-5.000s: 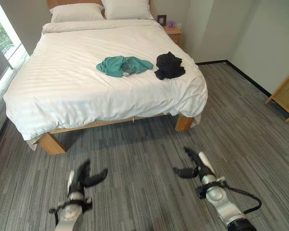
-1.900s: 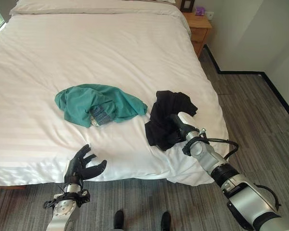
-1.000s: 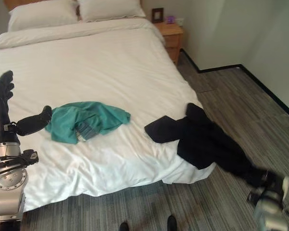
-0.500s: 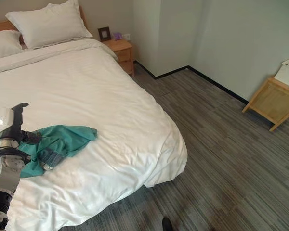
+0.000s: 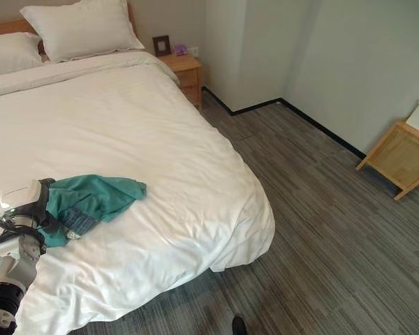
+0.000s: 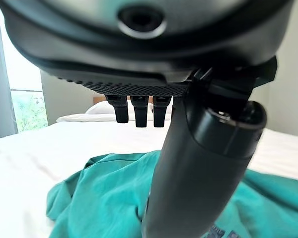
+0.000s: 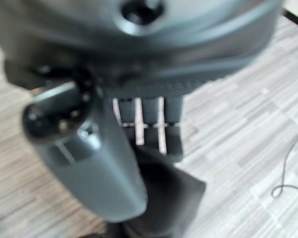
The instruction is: Pick up bed clothes into laundry basket.
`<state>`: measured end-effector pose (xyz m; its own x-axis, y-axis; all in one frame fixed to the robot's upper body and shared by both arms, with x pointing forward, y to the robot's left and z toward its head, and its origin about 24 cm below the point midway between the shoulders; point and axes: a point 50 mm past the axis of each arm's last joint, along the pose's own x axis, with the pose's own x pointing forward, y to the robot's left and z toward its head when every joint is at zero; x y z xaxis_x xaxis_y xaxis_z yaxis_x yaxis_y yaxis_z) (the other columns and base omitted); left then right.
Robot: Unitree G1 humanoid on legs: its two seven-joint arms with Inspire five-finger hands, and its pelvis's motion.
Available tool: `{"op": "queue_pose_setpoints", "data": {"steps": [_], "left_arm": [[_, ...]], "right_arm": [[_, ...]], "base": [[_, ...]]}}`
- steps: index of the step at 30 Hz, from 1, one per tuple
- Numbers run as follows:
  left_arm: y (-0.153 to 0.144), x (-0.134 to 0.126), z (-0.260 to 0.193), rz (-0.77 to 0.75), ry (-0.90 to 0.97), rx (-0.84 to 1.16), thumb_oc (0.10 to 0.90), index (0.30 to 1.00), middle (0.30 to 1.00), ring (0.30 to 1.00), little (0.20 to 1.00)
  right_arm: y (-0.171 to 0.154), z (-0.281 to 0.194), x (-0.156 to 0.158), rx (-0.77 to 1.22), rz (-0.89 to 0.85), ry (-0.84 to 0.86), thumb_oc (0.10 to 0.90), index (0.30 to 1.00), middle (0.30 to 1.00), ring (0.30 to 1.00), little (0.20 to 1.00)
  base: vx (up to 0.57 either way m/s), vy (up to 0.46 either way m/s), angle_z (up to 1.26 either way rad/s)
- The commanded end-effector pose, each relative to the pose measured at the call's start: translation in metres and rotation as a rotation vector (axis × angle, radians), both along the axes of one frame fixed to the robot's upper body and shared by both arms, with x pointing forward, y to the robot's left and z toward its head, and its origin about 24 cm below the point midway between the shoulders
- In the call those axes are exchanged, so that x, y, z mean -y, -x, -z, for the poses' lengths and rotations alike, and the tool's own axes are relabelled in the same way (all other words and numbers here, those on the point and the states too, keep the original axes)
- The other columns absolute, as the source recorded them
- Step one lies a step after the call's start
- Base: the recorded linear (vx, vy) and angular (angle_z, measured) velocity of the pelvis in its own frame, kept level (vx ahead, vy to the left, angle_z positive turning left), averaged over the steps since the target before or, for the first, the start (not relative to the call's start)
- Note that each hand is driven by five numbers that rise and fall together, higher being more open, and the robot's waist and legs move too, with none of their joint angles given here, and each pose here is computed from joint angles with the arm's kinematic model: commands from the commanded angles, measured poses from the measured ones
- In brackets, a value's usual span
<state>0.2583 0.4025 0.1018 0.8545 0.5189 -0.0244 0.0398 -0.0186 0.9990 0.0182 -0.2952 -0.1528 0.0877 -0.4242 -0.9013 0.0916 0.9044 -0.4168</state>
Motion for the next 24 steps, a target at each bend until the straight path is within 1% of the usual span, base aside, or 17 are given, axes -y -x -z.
{"op": "queue_pose_setpoints", "data": {"steps": [1,4,5,7,9,10,12,14,16,17,18,19,20,21,22,24], "left_arm": [[-0.005,-0.027,-0.077,-0.062,-0.22,0.146,0.8,0.9,0.9,0.9,0.9],[-0.005,-0.039,-0.088,-0.098,-0.29,0.124,0.8,0.9,0.9,0.9,0.9],[-0.004,-0.048,-0.109,-0.13,-0.345,0.154,0.8,0.9,0.9,0.9,0.9],[-0.006,-0.051,-0.118,-0.142,-0.374,0.153,0.8,0.9,0.9,0.9,0.9],[-0.013,-0.05,-0.151,-0.147,-0.474,0.18,0.8,0.9,0.9,0.9,0.9],[-0.015,-0.049,-0.153,-0.143,-0.478,0.182,0.8,0.9,0.9,0.9,0.9],[-0.022,-0.045,-0.177,-0.151,-0.547,0.186,0.8,0.9,0.9,0.9,0.9],[-0.024,-0.045,-0.182,-0.153,-0.561,0.169,0.8,0.9,0.9,0.9,0.9],[-0.021,-0.051,-0.179,-0.181,-0.561,0.088,0.8,0.9,0.9,0.9,0.9],[-0.019,-0.054,-0.172,-0.193,-0.555,0.045,0.707,0.761,0.761,0.761,0.761],[-0.017,-0.059,-0.149,-0.204,-0.529,-0.068,0.4,0.3,0.3,0.3,0.3],[-0.017,-0.059,-0.149,-0.204,-0.528,-0.068,0.4,0.3,0.3,0.3,0.3],[-0.016,-0.061,-0.137,-0.206,-0.505,-0.132,0.4,0.3,0.3,0.3,0.3],[-0.006,-0.068,-0.116,-0.227,-0.438,-0.216,0.4,0.3,0.3,0.3,0.3],[-0.005,-0.069,-0.114,-0.229,-0.434,-0.218,0.4,0.3,0.3,0.3,0.3],[0.005,-0.074,-0.093,-0.24,-0.348,-0.271,0.4,0.3,0.3,0.3,0.3]], "right_arm": [[-0.004,-0.008,0.018,-0.015,-0.054,0.065,0.4,0.3,0.3,0.3,0.3],[-0.019,-0.012,0.023,0.03,-0.126,0.094,0.4,0.3,0.3,0.3,0.3],[-0.023,-0.012,0.021,0.044,-0.18,0.098,0.4,0.3,0.3,0.3,0.3],[-0.022,-0.011,0.017,0.047,-0.194,0.093,0.4,0.3,0.3,0.3,0.3],[-0.024,-0.008,0.012,0.042,-0.236,0.09,0.4,0.3,0.3,0.3,0.3],[-0.024,-0.008,0.01,0.043,-0.233,0.086,0.4,0.3,0.3,0.3,0.3],[-0.028,-0.007,0.009,0.051,-0.247,0.084,0.4,0.3,0.3,0.3,0.3],[-0.03,-0.006,0.006,0.06,-0.243,0.077,0.4,0.3,0.3,0.3,0.3],[-0.035,-0.006,0.005,0.07,-0.247,0.072,0.4,0.3,0.3,0.3,0.3],[-0.036,-0.006,0.003,0.075,-0.25,0.067,0.4,0.3,0.3,0.3,0.3],[-0.044,-0.008,0.005,0.093,-0.262,0.069,0.4,0.3,0.3,0.3,0.3],[-0.044,-0.008,0.005,0.093,-0.262,0.07,0.4,0.3,0.3,0.3,0.3],[-0.05,-0.009,0.005,0.11,-0.266,0.069,0.4,0.3,0.3,0.3,0.3],[-0.053,-0.01,0.006,0.117,-0.27,0.07,0.4,0.3,0.3,0.3,0.3],[-0.053,-0.011,0.007,0.116,-0.273,0.073,0.4,0.3,0.3,0.3,0.3],[-0.055,-0.012,0.01,0.12,-0.276,0.077,0.4,0.3,0.3,0.3,0.3]], "base": [[-0.05,0.013,-0.02],[-0.11,0.015,-0.03],[-0.15,0.012,-0.04],[-0.09,-0.002,-0.07],[-0.05,-0.021,-0.02],[0.0,0.0,0.0],[0.0,0.0,0.0],[0.0,0.0,0.0],[-0.02,0.008,-0.05],[0.0,0.007,-0.11],[0.0,0.005,-0.13],[0.0,0.005,-0.15],[0.01,0.013,-0.2],[0.01,0.013,-0.2],[0.01,0.013,-0.21],[0.0,0.009,-0.12]]}}
